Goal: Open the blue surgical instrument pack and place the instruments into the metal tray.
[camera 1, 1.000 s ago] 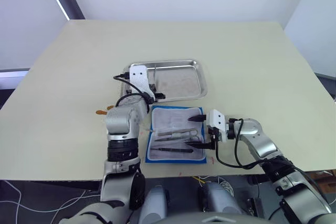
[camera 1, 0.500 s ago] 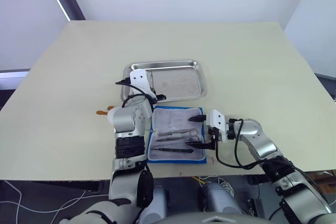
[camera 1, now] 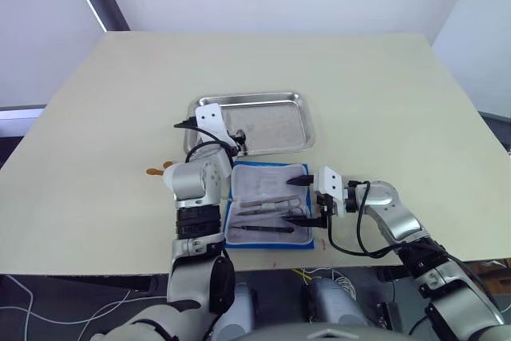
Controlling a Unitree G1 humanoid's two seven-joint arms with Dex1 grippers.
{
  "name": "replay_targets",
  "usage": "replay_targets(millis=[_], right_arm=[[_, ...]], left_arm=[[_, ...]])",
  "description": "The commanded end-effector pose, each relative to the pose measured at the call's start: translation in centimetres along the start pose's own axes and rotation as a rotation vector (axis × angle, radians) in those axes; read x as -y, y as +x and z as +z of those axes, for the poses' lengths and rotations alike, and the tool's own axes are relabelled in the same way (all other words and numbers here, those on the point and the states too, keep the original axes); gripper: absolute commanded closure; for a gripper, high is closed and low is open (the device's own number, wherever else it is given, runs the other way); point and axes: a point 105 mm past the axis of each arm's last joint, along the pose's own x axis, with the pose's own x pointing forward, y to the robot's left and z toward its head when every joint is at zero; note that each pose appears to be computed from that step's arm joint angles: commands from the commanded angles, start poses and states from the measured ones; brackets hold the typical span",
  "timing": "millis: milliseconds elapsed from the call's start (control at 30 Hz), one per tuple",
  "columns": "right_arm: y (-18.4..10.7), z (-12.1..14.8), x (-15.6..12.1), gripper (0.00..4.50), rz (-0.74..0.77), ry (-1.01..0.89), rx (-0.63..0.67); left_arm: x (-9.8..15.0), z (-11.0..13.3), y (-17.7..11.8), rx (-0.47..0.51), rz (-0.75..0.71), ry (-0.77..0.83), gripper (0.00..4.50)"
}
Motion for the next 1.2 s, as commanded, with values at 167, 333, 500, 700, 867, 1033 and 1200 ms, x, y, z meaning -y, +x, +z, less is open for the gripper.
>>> replay_targets(millis=[167,333,500,700,867,1033,1200], right_arm=[[-0.3,-6.1,-2.4,0.00,0.021,0.152,-0.202],[-0.1,-6.1,-2.4,0.00,0.019,0.155,-0.201],[-0.1,-6.2,-2.5,0.00,0.019,0.157,-0.200],[-0.2,-6.2,-2.5,0.00,0.019,0.158,-0.201],[-0.2,-6.3,-2.3,0.00,0.021,0.157,-0.204],[-0.2,-6.1,-2.1,0.00,0.020,0.150,-0.202],[-0.4,-6.2,-2.1,0.00,0.022,0.148,-0.204]], left_arm=[[0.9,2.2,-0.7,0.087,-0.042,0.017,1.26],[2.1,3.7,-1.4,0.176,-0.136,0.076,1.26],[2.7,4.4,-2.6,0.257,-0.285,0.170,1.26],[2.3,4.4,-5.1,0.310,-0.564,0.295,1.26],[0.5,2.8,-6.9,0.269,-0.779,0.509,1.26],[-1.7,1.3,-9.9,0.216,-1.050,0.655,1.26],[-4.4,0.4,-12.2,0.118,-1.222,0.776,1.26]])
